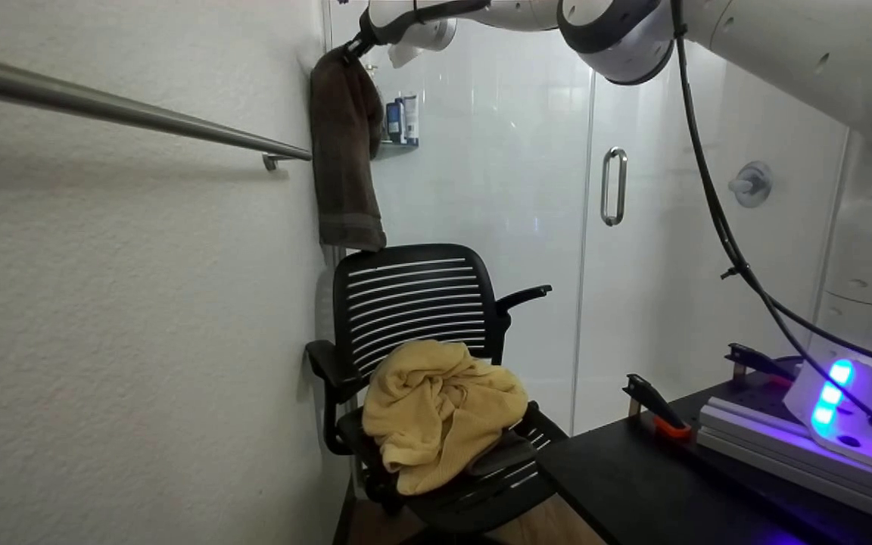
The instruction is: Hang the dark towel on the back of the chair
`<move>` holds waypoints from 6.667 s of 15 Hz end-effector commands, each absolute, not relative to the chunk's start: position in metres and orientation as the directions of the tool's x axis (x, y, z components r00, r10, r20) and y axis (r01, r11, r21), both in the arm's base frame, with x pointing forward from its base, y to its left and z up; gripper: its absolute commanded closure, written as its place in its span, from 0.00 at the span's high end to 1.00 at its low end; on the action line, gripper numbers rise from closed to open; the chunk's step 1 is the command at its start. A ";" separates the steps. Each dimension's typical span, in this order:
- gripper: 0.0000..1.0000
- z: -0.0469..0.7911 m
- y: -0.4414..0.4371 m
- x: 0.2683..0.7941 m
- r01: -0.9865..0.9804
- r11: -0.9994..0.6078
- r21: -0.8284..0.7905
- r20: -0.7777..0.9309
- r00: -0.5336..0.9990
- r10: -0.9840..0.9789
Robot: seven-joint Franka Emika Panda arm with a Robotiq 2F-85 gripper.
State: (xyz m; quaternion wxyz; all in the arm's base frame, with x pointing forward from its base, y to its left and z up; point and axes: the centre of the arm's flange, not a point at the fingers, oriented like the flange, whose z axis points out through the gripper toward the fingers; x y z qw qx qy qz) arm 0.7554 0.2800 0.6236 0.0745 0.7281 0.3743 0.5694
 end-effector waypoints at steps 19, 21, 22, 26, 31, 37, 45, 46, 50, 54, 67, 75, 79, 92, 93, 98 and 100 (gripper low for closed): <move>0.03 0.584 0.217 0.705 -0.082 -0.598 0.798 0.493 0.660 0.567; 0.03 0.608 0.205 0.719 -0.180 -0.585 0.791 0.564 0.588 0.580; 0.03 0.622 0.199 0.726 -0.218 -0.574 0.789 0.586 0.544 0.600; 0.03 0.656 0.174 0.746 -0.316 -0.549 0.774 0.633 0.419 0.651; 0.03 0.629 0.184 0.771 -0.254 -0.631 0.733 0.677 0.358 0.643; 0.03 0.610 0.213 0.792 -0.120 -0.733 0.669 0.737 0.238 0.633; 0.03 0.611 0.229 0.812 -0.027 -0.780 0.626 0.770 0.179 0.612; 0.03 0.613 0.232 0.815 -0.016 -0.779 0.627 0.770 0.170 0.616; 0.03 0.631 0.242 0.821 0.024 -0.744 0.668 0.736 0.129 0.665; 0.03 0.639 0.247 0.819 0.066 -0.705 0.706 0.699 0.093 0.709; 0.03 0.574 0.242 0.822 0.156 -0.699 0.698 0.680 0.163 0.715; 0.03 0.641 0.212 0.842 0.040 -0.646 0.762 0.640 0.109 0.761; 0.03 0.625 0.194 0.850 0.055 -0.637 0.769 0.625 0.146 0.767; 0.03 0.540 0.206 0.855 0.153 -0.565 0.811 0.526 0.232 0.818; 0.03 0.534 0.206 0.853 0.160 -0.563 0.811 0.521 0.242 0.818; 0.03 0.508 0.207 0.841 0.237 -0.549 0.801 0.476 0.303 0.825; 0.03 0.500 0.208 0.836 0.282 -0.560 0.779 0.469 0.330 0.819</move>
